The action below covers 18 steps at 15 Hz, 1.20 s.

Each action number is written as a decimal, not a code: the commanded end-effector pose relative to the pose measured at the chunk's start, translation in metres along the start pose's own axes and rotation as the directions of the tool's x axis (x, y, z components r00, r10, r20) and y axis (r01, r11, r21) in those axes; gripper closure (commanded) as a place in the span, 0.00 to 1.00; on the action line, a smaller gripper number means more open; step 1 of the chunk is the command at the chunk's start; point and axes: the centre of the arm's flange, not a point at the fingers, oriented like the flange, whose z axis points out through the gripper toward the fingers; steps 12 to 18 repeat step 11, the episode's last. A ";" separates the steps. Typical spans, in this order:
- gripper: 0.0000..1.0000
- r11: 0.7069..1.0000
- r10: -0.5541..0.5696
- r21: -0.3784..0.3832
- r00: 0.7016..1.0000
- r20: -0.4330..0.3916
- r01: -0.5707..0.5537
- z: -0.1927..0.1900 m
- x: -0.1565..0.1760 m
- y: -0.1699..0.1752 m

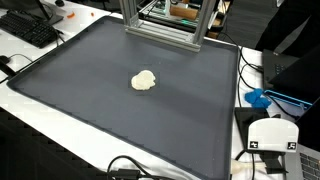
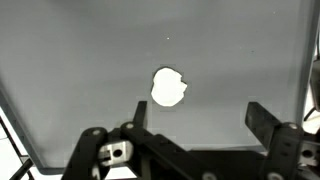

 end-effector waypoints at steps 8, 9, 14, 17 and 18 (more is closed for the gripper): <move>0.00 1.000 0.003 -0.018 1.000 -0.023 -0.003 0.019 0.004 -0.001; 0.00 1.000 0.002 -0.018 1.000 -0.024 -0.003 0.019 0.004 -0.001; 0.00 1.000 0.002 -0.018 1.000 -0.024 -0.003 0.019 0.004 -0.001; 0.00 1.000 0.002 -0.018 1.000 -0.024 -0.003 0.019 0.004 -0.001; 0.00 1.000 0.002 -0.018 1.000 -0.024 -0.003 0.019 0.004 -0.001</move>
